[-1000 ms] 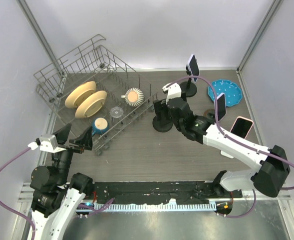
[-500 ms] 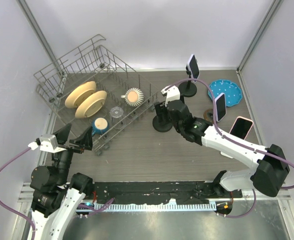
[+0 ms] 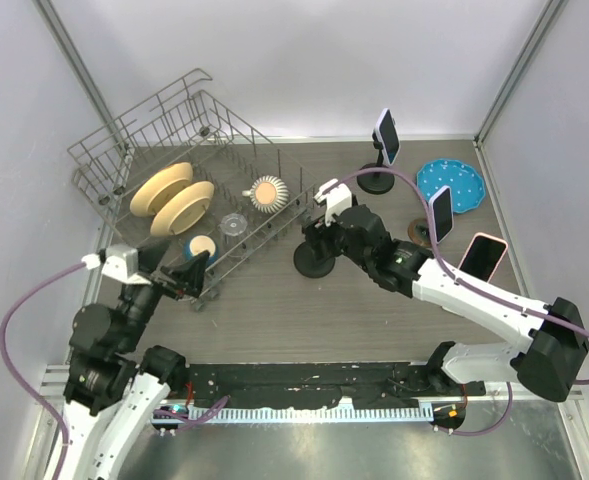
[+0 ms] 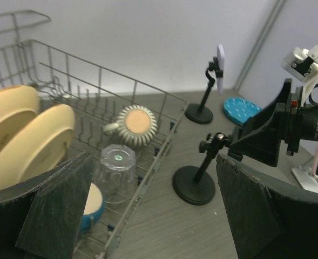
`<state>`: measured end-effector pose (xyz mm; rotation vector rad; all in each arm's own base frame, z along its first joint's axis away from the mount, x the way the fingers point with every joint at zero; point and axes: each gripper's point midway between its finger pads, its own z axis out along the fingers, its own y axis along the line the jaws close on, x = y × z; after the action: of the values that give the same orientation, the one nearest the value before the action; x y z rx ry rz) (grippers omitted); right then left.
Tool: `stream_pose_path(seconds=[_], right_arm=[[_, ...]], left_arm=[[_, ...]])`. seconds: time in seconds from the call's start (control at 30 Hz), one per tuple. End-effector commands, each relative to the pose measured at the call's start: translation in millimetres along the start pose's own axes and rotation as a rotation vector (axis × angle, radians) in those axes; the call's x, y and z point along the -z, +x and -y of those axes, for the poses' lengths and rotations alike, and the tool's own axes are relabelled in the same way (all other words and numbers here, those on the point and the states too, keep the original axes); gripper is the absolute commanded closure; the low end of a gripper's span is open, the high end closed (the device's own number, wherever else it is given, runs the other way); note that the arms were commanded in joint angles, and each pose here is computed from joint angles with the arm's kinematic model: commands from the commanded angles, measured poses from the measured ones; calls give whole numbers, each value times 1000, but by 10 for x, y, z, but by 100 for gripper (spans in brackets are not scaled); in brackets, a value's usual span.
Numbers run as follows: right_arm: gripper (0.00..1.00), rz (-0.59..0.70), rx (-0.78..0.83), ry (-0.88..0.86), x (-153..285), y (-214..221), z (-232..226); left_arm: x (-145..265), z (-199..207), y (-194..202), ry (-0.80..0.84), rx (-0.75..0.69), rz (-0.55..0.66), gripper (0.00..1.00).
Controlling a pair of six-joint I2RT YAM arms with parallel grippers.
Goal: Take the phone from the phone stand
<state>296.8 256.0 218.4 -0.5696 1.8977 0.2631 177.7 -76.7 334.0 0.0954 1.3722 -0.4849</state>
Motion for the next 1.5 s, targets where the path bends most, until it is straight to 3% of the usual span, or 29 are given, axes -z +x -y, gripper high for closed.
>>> stream_pose_path(seconds=[0.0, 0.23, 0.67, 0.77, 0.87, 0.97, 1.17, 1.47], right_arm=[[78, 130, 37, -276, 220, -380, -565], [78, 102, 133, -433, 316, -239, -978], [73, 25, 281, -700, 642, 47, -1267], [59, -4, 311, -711, 666, 96, -1255], [31, -17, 321, -712, 674, 93, -1248], [19, -13, 311, -716, 690, 50, -1258], [10, 56, 255, -726, 836, -191, -1264], [7, 121, 194, -715, 1001, -393, -1212]], left_arm=[[-184, 418, 108, 195, 85, -146, 0], [-405, 695, 537, 298, 252, -399, 0], [-545, 801, 954, 310, 489, -384, 0], [-563, 830, 1000, 316, 502, -367, 0], [-562, 838, 1054, 314, 501, -361, 0], [-550, 835, 1099, 312, 496, -367, 0], [-496, 781, 1267, 278, 488, -427, 0], [-382, 817, 1362, 280, 481, -491, 0]])
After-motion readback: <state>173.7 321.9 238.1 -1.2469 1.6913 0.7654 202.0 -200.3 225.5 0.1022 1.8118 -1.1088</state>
